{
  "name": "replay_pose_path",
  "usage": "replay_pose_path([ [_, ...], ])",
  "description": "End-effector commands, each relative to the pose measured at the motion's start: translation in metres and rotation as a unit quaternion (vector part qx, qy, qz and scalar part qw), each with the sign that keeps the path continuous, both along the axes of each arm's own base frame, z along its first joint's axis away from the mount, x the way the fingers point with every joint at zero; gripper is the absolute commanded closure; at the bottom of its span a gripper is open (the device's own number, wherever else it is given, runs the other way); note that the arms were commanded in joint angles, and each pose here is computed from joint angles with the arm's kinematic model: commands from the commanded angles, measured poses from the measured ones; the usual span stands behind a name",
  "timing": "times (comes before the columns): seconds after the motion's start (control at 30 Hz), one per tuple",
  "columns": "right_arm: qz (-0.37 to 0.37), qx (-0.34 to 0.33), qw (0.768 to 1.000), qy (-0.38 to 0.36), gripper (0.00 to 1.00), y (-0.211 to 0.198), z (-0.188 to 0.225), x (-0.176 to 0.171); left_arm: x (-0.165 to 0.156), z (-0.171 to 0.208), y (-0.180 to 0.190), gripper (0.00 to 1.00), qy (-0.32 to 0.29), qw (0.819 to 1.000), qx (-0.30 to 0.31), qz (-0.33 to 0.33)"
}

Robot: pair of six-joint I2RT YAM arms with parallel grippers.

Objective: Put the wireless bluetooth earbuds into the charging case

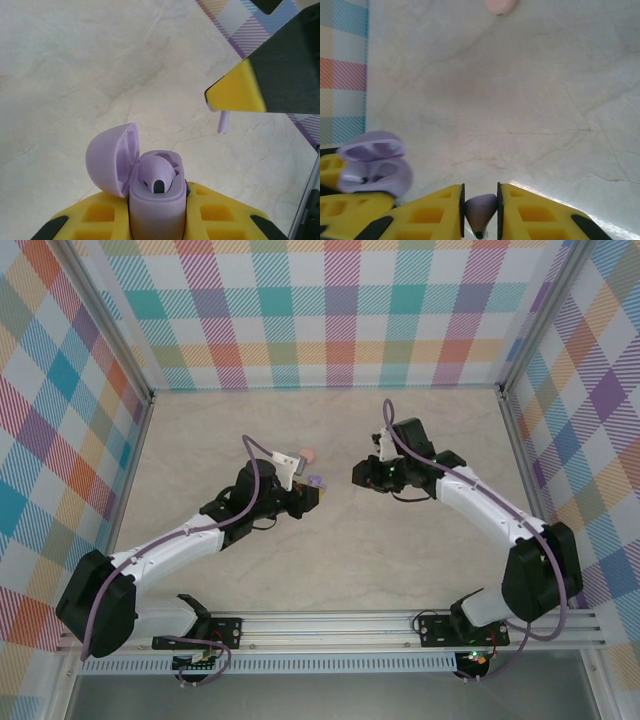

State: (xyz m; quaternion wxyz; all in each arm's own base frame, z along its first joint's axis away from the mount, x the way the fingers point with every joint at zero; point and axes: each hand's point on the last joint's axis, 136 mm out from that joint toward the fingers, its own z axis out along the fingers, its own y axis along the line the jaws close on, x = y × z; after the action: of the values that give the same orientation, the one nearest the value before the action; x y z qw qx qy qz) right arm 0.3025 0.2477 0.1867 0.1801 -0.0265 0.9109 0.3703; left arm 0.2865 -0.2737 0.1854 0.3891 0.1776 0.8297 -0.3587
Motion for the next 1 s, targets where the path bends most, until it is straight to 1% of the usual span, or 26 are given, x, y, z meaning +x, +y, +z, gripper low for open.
replay_pose_path([
  [0.0,0.017,0.056,0.998,-0.029,0.77,0.009,0.034,-0.007,0.001,0.021,-0.007,0.94,-0.048,0.998,-0.032,-0.023],
  [0.1,0.032,0.087,0.994,-0.064,0.76,0.014,0.062,-0.014,-0.005,0.031,-0.013,0.94,-0.080,0.995,-0.039,-0.044],
  [0.2,0.047,0.108,0.987,-0.108,0.75,0.018,0.089,-0.024,-0.014,0.046,-0.018,0.93,-0.124,0.989,-0.051,-0.068],
  [0.33,0.062,0.117,0.980,-0.149,0.74,0.024,0.115,-0.035,-0.026,0.068,-0.022,0.93,-0.179,0.977,-0.068,-0.088],
  [0.4,0.065,0.117,0.977,-0.163,0.74,0.026,0.123,-0.039,-0.030,0.075,-0.022,0.93,-0.196,0.973,-0.072,-0.093],
  [0.6,0.076,0.112,0.974,-0.182,0.74,0.033,0.131,-0.044,-0.038,0.087,-0.026,0.93,-0.217,0.967,-0.080,-0.110],
  [0.97,0.084,0.112,0.973,-0.185,0.74,0.041,0.131,-0.044,-0.046,0.093,-0.033,0.93,-0.223,0.962,-0.085,-0.130],
])
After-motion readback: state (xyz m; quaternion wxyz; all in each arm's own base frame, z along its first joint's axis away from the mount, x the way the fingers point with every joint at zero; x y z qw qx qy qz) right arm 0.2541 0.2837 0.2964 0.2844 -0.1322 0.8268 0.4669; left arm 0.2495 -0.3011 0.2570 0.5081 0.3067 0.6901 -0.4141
